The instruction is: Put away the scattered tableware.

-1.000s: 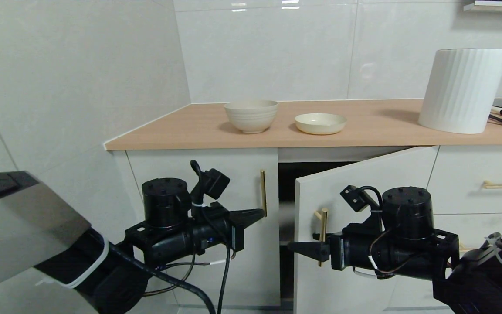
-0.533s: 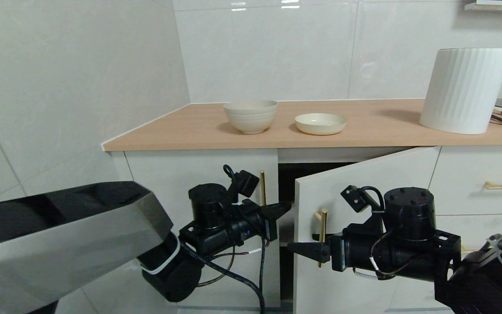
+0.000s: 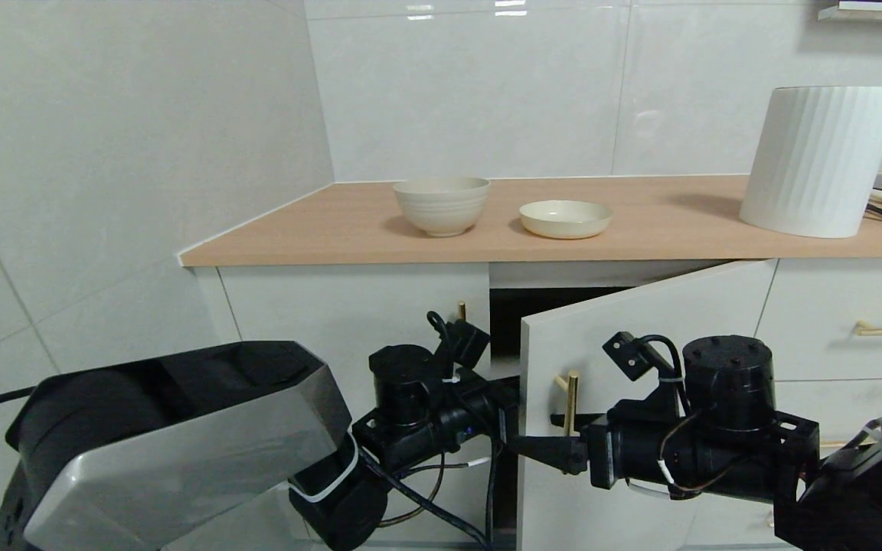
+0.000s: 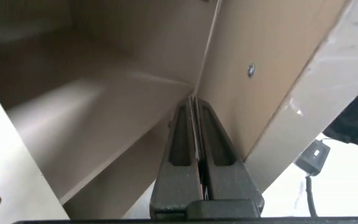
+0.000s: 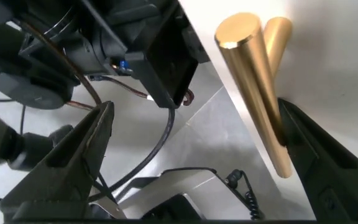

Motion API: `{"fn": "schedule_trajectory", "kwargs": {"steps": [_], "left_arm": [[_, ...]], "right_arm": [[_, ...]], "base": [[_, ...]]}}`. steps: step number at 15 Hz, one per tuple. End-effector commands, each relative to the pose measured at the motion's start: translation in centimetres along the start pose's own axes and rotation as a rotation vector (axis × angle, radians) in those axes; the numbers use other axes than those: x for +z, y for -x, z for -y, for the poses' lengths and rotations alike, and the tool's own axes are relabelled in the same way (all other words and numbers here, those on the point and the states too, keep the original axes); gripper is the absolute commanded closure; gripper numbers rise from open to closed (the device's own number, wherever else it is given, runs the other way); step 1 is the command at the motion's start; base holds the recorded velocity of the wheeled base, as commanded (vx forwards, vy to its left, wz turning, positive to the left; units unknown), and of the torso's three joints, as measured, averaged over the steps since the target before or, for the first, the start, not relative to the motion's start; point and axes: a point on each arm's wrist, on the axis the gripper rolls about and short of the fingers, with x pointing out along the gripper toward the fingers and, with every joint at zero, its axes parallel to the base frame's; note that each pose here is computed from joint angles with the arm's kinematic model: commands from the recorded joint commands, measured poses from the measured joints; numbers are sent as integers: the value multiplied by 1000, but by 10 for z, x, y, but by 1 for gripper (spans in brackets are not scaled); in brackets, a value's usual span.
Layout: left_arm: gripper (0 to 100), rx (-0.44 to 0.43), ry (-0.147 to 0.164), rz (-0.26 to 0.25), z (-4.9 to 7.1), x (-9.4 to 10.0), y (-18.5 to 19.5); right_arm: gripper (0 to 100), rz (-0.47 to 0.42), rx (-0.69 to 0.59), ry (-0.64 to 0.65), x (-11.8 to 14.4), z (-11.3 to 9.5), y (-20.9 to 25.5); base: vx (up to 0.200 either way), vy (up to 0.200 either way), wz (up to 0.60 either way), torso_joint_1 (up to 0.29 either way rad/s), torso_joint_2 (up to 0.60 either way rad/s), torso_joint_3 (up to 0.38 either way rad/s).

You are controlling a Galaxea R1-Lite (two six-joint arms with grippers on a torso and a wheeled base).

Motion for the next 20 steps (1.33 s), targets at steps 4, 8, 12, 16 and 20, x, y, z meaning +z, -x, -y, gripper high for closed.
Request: {"fn": "schedule_trajectory", "kwargs": {"steps": [4, 8, 12, 16, 20], "left_arm": [[100, -20, 3, -15, 8, -2, 1], [100, -26, -3, 9, 10, 1, 1], [100, -32, 17, 37, 13, 9, 4], [100, -18, 43, -33, 21, 21, 13], [100, -26, 49, -59, 22, 18, 1]], "right_arm": [[0, 69, -80, 14, 1, 14, 16], [0, 106, -133, -2, 5, 27, 33], [0, 109, -152, -13, -5, 16, 63], [0, 99, -144, -14, -26, -7, 101], [0, 62, -76, -1, -37, -21, 108]], "base": [[0, 0, 0, 0, 0, 0], [0, 0, 0, 0, 0, 0], [0, 0, 0, 0, 0, 0], [0, 0, 0, 0, 0, 0], [0, 0, 0, 0, 0, 0]]}}
